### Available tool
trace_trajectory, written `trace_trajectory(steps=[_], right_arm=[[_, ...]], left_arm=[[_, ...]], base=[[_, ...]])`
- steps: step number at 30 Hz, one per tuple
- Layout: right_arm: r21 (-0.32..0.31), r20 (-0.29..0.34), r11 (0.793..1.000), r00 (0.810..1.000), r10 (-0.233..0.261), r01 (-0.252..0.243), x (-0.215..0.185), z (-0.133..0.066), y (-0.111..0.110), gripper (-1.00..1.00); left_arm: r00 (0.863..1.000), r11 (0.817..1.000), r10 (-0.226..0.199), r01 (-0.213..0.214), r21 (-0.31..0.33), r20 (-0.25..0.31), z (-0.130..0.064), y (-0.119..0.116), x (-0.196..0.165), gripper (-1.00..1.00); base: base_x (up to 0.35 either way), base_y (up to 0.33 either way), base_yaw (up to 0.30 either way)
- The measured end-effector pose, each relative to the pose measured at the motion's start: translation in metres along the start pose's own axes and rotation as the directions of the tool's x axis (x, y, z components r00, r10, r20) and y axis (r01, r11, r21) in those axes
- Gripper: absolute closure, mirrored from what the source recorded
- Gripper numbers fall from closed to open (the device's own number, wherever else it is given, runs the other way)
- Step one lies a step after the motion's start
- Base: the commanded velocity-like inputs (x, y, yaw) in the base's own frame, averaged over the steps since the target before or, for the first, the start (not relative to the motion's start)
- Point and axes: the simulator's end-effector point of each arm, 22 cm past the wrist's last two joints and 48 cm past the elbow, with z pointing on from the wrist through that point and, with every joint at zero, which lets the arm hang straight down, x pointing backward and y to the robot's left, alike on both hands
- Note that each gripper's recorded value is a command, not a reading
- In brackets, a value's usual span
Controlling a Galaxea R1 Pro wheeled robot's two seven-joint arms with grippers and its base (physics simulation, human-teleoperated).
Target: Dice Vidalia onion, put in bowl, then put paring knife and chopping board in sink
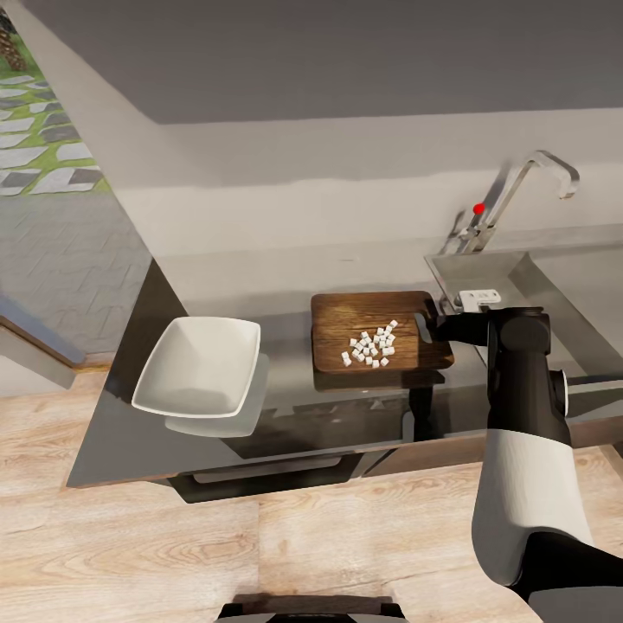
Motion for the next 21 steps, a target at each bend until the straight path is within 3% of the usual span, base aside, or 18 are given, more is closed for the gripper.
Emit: trace_trajectory(steps=[21], right_arm=[[0.0, 0.01, 1.0, 1.0, 0.0, 0.0, -0.0048, -0.0054, 0.0, 1.0]], left_arm=[[1.0, 1.0, 0.001, -0.001, 0.002, 0.011, -0.0011, 0.0002, -0.0042, -1.0]], base=[[0.0, 0.0, 0.0]])
